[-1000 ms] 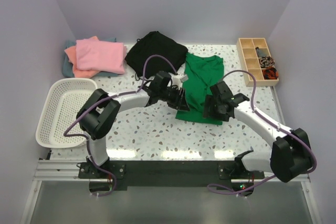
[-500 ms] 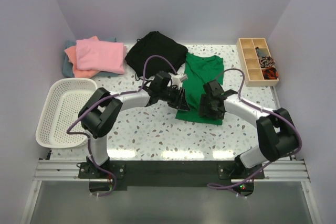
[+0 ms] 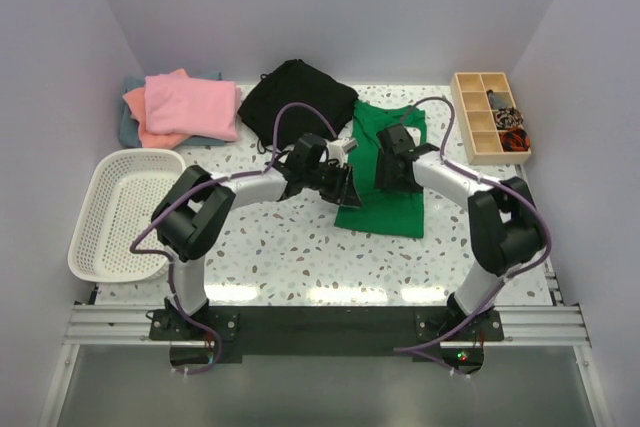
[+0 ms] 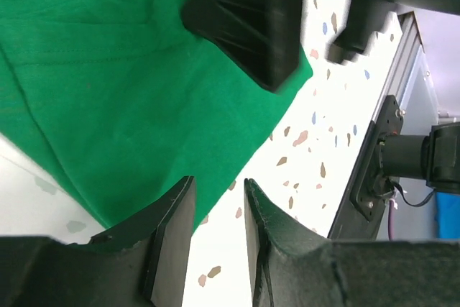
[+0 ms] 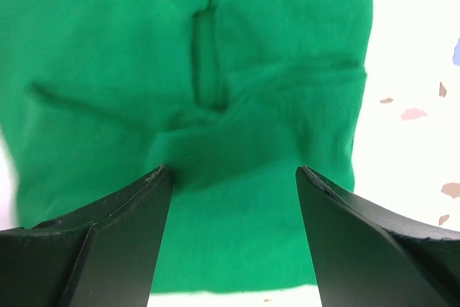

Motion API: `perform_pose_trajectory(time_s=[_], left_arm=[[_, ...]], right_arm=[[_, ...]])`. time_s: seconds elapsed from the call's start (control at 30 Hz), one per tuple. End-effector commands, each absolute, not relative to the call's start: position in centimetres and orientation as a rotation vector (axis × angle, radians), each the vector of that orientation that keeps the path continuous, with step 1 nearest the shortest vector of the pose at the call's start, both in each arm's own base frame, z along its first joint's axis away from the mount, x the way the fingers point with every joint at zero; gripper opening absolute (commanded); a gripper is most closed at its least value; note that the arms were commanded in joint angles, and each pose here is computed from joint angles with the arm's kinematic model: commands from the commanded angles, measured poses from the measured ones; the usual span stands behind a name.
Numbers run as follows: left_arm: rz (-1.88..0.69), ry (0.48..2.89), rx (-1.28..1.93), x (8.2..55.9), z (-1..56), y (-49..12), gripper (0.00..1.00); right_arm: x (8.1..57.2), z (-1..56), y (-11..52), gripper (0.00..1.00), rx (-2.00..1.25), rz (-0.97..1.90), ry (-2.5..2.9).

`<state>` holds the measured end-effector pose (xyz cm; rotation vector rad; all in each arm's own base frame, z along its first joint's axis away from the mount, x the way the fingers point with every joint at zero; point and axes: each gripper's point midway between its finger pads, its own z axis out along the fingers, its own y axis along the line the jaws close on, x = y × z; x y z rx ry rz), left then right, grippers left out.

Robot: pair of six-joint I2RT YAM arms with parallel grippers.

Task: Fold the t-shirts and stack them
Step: Fold the folded rectangular tshirt in 1/3 of the way, then grab one side of the 2/3 rectangular tshirt with both arms

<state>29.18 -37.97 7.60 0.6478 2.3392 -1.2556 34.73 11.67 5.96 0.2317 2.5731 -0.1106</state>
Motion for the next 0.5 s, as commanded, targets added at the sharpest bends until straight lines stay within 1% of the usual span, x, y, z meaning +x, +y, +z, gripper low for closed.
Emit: perform_pose_trajectory(time_s=[0.0, 0.07, 0.13, 0.17, 0.2, 0.23, 0.27, 0.3, 0.33, 0.37, 0.43, 0.47], left_arm=[[-1.17, 2.292, 0.636, 31.0, 8.3, -37.7, 0.37], [-1.111, 2.304, 0.624, 31.1, 7.9, -36.9, 0.37], [-1.037, 2.279, 0.615, 31.6, 8.4, -36.0, 0.39], [-1.012, 2.292, 0.606, 31.2, 7.8, -35.4, 0.41], [-0.985, 2.262, 0.591, 31.6, 8.6, -35.0, 0.43], [-0.975, 2.256, 0.584, 31.5, 8.7, -34.7, 0.47], [-0.959, 2.275, 0.574, 30.9, 7.9, -34.0, 0.56], [-0.963, 2.254, 0.559, 30.9, 8.4, -33.8, 0.59], [-0.966, 2.254, 0.553, 30.7, 8.1, -33.6, 0.61], [-0.973, 2.274, 0.545, 30.0, 7.3, -33.1, 0.66], [-1.024, 2.269, 0.541, 29.2, 7.1, -33.3, 0.69], [-1.051, 2.26, 0.538, 28.8, 6.7, -33.3, 0.7]], right_arm=[[37.1, 5.3, 10.0, 0.74, 0.225, -0.256, 2.545], [37.4, 6.2, 9.0, 0.75, 0.238, -0.312, 2.506], [36.9, 8.3, 7.7, 0.75, 0.27, -0.348, 2.455], [36.0, 8.7, 6.9, 0.77, 0.274, -0.371, 2.456], [35.6, 9.3, 6.3, 0.77, 0.293, -0.377, 2.445], [34.9, 10.7, 5.7, 0.78, 0.314, -0.362, 2.415], [34.2, 10.9, 5.5, 0.79, 0.32, -0.358, 2.419], [32.7, 10.1, 4.7, 0.79, 0.322, -0.381, 2.454], [32.0, 10.9, 4.5, 0.8, 0.337, -0.356, 2.438], [30.6, 9.9, 4.4, 0.81, 0.335, -0.348, 2.48], [29.1, 9.6, 4.6, 0.81, 0.357, -0.299, 2.502], [27.7, 8.4, 5.0, 0.81, 0.367, -0.26, 2.549]])
